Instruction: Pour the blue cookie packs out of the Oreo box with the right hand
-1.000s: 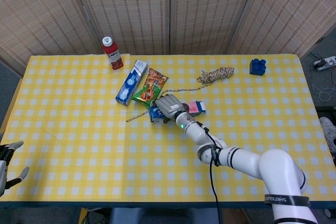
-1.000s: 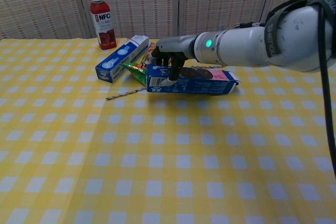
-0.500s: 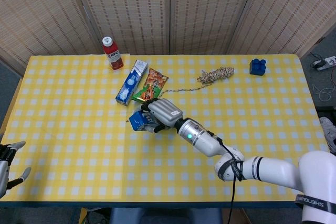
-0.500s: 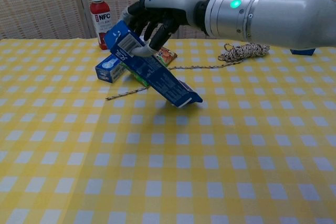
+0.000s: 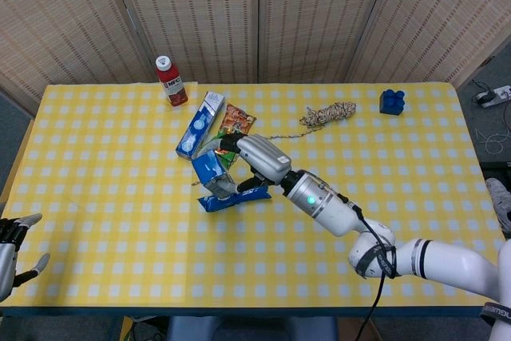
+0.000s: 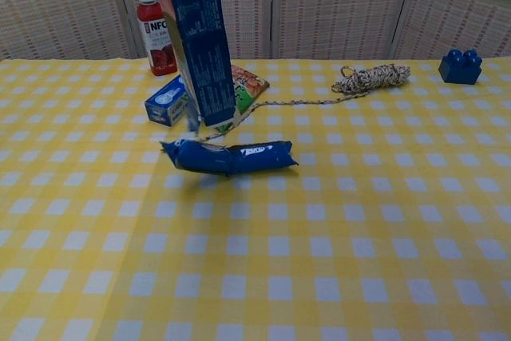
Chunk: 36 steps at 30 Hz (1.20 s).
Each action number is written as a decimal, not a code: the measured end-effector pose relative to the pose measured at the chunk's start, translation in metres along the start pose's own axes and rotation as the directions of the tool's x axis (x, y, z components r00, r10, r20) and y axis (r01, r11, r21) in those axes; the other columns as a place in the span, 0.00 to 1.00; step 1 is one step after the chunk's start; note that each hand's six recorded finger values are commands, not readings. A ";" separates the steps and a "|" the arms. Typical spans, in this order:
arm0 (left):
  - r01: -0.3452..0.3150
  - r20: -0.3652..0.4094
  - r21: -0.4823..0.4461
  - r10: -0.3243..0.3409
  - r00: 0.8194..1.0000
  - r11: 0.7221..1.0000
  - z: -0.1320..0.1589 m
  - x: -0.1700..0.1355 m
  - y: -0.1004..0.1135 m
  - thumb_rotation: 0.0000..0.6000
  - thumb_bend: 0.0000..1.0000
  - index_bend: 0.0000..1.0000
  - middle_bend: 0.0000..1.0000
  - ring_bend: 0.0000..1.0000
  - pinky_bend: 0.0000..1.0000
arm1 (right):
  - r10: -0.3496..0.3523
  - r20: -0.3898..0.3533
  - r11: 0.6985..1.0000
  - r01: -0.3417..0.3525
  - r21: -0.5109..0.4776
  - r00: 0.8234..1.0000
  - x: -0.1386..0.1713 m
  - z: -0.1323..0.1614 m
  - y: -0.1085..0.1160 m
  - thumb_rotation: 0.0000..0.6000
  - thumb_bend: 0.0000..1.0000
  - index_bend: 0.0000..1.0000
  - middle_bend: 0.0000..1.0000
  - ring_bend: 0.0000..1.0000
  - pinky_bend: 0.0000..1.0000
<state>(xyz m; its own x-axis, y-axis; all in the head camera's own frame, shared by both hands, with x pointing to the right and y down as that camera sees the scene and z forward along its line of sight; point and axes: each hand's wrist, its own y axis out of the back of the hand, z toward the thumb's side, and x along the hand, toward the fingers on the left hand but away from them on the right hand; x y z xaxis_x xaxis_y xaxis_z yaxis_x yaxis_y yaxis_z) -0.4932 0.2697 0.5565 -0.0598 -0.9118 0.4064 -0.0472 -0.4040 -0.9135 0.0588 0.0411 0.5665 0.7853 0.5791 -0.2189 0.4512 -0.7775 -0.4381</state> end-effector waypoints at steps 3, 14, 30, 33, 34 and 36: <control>0.001 0.005 0.000 -0.001 1.000 1.000 0.001 0.001 0.000 1.00 0.27 0.26 0.25 0.19 0.12 | -0.014 0.008 1.000 0.014 0.020 1.000 0.005 -0.003 0.010 1.00 0.33 0.38 0.35 0.25 0.24; 0.007 0.014 0.000 -0.007 1.000 1.000 0.005 0.003 -0.002 1.00 0.27 0.26 0.25 0.19 0.12 | -0.009 0.131 0.982 -0.016 0.187 0.991 0.028 -0.039 0.030 1.00 0.33 0.38 0.35 0.25 0.24; 0.010 0.034 -0.003 -0.009 0.999 1.000 0.013 0.006 -0.006 1.00 0.27 0.26 0.25 0.19 0.12 | 0.054 0.490 0.790 -0.337 0.512 0.870 0.064 -0.124 0.031 1.00 0.27 0.02 0.14 0.09 0.18; 0.007 0.029 -0.001 -0.007 1.000 1.000 0.013 0.005 -0.005 1.00 0.27 0.26 0.25 0.19 0.12 | 0.071 0.527 0.779 -0.377 0.502 0.847 0.065 -0.135 0.019 1.00 0.26 0.00 0.10 0.06 0.15; 0.007 0.028 0.000 -0.007 1.000 1.000 0.012 0.005 -0.005 1.00 0.27 0.26 0.25 0.19 0.12 | 0.073 0.528 0.777 -0.380 0.502 0.846 0.065 -0.136 0.016 1.00 0.26 0.00 0.09 0.05 0.15; 0.008 0.026 0.000 -0.008 1.000 1.000 0.012 0.005 -0.006 1.00 0.27 0.26 0.25 0.19 0.12 | 0.069 0.523 0.774 -0.376 0.509 0.849 0.064 -0.136 0.011 1.00 0.26 0.00 0.07 0.05 0.15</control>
<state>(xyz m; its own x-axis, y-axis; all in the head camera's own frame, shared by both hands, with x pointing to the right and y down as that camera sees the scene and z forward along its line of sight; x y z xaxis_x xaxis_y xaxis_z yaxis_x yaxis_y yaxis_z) -0.4813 0.2669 0.5634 -0.0336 -0.9103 0.4126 -0.0474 -0.4109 -0.9105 0.1717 0.0356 0.6666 0.4765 0.5665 -0.6723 -0.1619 -0.6951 -0.7005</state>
